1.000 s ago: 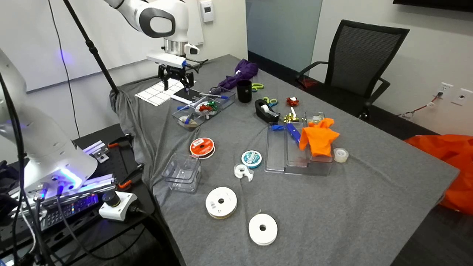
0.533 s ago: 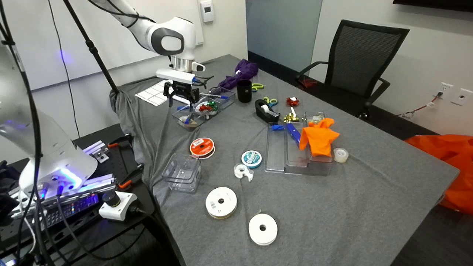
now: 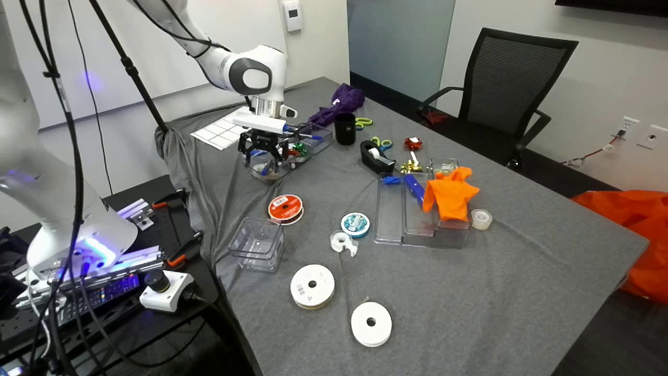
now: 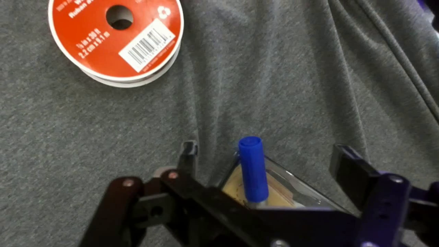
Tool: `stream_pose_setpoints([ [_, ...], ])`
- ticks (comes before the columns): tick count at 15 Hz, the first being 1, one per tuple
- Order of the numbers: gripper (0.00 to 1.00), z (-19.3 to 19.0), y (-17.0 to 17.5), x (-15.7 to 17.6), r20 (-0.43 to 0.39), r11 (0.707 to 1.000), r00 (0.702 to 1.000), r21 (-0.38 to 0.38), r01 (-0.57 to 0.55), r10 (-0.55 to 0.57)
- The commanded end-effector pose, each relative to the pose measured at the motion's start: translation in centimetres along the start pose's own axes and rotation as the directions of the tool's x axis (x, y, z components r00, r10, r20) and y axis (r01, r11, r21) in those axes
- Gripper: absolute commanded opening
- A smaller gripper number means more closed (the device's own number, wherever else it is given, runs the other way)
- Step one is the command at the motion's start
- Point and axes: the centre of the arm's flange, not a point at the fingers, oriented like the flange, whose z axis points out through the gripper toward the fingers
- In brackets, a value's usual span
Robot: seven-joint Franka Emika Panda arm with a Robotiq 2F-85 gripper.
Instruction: Move the blue marker to the far left compartment of the container
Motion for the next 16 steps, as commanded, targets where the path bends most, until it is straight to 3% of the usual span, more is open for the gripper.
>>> stream_pose_setpoints([
  [1, 0.74, 0.6, 1.1, 0.4, 0.027, 1.000, 0.999, -0.005, 0.018, -0.018],
  [11, 0.03, 1.1, 1.6, 0.8, 0.037, 1.000, 0.999, 0.006, 0.019, -0.019],
  [16, 0.05, 0.0, -0.3, -0.1, 0.021, 0.999, 0.999, -0.008, 0.050, -0.050],
])
